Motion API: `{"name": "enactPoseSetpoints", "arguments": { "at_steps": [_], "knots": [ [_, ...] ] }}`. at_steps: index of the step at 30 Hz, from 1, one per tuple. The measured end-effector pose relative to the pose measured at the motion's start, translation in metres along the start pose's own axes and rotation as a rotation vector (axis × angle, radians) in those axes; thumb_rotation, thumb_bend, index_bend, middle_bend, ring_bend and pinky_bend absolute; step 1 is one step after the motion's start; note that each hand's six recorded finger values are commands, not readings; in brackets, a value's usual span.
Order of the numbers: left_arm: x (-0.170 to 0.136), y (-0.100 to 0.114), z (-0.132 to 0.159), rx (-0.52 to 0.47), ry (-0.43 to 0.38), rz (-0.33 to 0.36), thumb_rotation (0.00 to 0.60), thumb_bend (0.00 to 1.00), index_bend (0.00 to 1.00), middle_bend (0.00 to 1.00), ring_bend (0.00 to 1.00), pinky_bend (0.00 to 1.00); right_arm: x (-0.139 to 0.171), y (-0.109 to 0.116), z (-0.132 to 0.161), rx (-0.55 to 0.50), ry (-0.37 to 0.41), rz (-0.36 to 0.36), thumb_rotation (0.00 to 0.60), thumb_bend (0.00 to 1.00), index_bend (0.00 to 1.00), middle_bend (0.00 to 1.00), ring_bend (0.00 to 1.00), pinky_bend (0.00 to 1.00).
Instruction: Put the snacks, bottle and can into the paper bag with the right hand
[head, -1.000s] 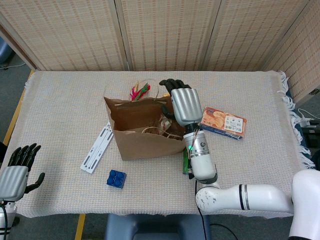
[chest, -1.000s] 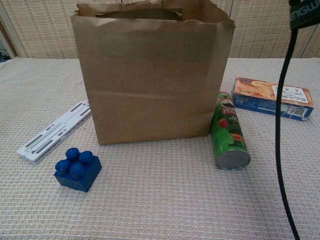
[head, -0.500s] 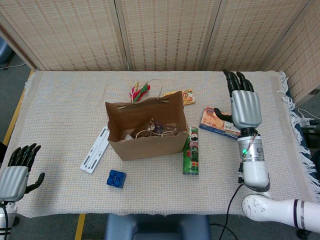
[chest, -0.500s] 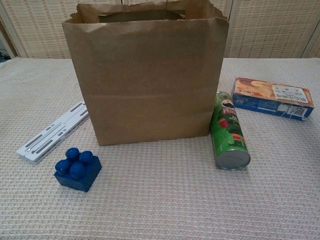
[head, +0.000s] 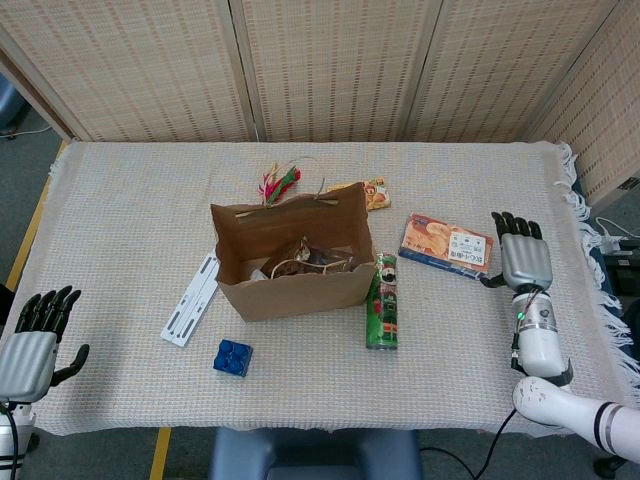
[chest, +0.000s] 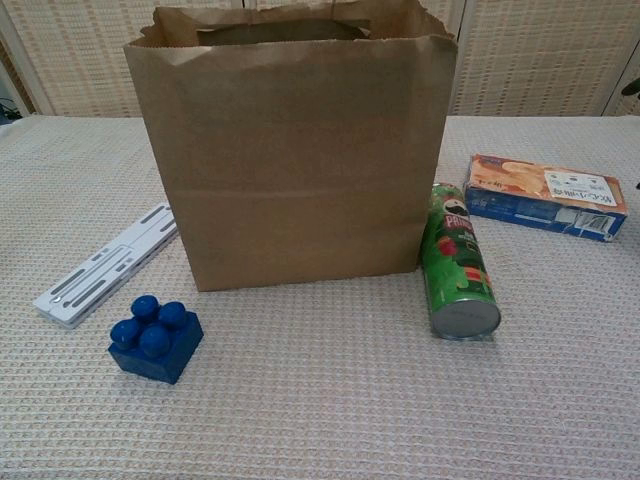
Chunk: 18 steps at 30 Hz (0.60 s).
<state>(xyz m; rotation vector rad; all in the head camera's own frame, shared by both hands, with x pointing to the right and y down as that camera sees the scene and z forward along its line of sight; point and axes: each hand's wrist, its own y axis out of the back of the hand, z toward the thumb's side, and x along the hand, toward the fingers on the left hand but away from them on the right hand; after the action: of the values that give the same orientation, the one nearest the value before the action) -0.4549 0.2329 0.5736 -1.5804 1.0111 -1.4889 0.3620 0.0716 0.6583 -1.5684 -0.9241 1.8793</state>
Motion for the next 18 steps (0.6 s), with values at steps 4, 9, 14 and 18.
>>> {"name": "enactPoseSetpoints", "arguments": {
  "at_steps": [4,9,14,18],
  "knots": [
    [0.0,0.0,0.0,-0.001,0.0,-0.001,0.6,0.37,0.02,0.0,0.0,0.0,-0.01,-0.022,0.008,0.024,-0.013,0.036,0.6,0.0,0.0,0.0,0.0,0.0],
    [0.001,0.0,0.0,-0.002,0.0,-0.001,0.6,0.37,0.02,0.0,0.0,0.0,-0.024,-0.041,0.018,0.048,-0.028,0.05,0.6,0.0,0.0,0.0,0.0,0.0],
    [0.001,0.0,0.0,-0.004,0.001,-0.001,0.6,0.37,0.02,0.0,0.0,0.0,-0.04,-0.052,0.026,0.079,-0.048,0.044,0.6,0.0,0.0,0.0,0.0,0.0],
    [0.001,0.0,0.0,-0.009,0.002,-0.002,0.6,0.38,0.02,0.0,0.0,0.0,-0.052,-0.059,0.033,0.09,-0.061,0.043,0.6,0.0,0.0,0.0,0.0,0.0]
  ]
}}
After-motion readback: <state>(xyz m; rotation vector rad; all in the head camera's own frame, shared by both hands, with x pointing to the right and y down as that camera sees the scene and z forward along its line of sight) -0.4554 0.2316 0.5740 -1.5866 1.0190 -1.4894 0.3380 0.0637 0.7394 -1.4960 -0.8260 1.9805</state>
